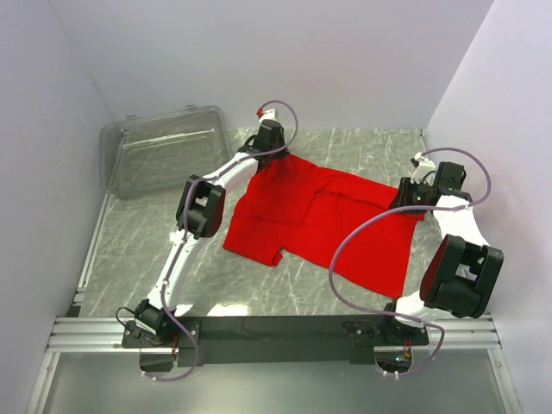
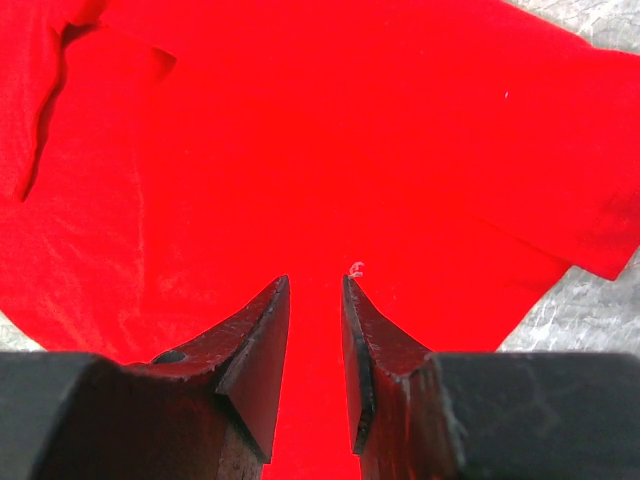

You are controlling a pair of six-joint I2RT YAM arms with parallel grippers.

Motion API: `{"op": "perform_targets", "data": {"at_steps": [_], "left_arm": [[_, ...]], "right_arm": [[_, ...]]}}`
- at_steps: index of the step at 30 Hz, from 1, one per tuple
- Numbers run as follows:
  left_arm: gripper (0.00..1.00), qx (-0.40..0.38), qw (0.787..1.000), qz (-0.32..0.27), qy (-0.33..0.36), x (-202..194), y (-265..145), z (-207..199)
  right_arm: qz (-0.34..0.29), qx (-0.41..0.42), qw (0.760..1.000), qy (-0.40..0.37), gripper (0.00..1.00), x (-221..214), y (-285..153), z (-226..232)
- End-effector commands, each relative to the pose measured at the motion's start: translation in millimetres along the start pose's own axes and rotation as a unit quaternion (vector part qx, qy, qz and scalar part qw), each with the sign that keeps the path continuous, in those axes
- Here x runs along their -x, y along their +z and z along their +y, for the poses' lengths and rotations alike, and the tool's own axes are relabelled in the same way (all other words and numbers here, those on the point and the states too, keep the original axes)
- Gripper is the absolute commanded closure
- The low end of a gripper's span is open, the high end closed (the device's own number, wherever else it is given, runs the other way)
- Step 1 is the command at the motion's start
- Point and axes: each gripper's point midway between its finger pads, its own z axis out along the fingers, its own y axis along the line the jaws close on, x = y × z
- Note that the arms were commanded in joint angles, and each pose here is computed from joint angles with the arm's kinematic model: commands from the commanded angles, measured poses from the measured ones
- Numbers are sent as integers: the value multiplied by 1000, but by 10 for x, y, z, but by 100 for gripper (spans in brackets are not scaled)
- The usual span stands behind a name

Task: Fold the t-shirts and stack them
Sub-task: Fold the tshirt

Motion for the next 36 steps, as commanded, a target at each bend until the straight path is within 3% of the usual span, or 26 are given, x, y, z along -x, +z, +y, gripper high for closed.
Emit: {"op": "perform_targets", "data": {"at_steps": [1,4,11,28,30,32,33,36], "left_arm": [[90,-34,999,-38,-3,399,-190,-324],[99,-29,998,-55,2,564,-258,-341],[99,9,997,-78,0,907,-331,18],[99,32,998,-62,-3,876,-231,467],[88,38,997,-60,-6,851,-232,505],[84,41,997,-66,-6,903,-243,528],[74,40,997,-72,-5,957,-251,517],[60,39,994,-99,-1,1228,-342,464]], "right_arm": [[-22,-1,1000,-13,65,159,-67,-17],[-22,0,1000,-12,66,153,-71,-17],[-24,-4,1000,-12,65,142,-81,-29],[-19,-38,999,10,65,225,2,-210],[-19,-36,999,11,65,223,7,-202],[-18,-36,999,12,65,223,4,-203],[-18,-36,999,10,65,232,0,-205],[-19,-32,999,5,65,244,-22,-181]]}}
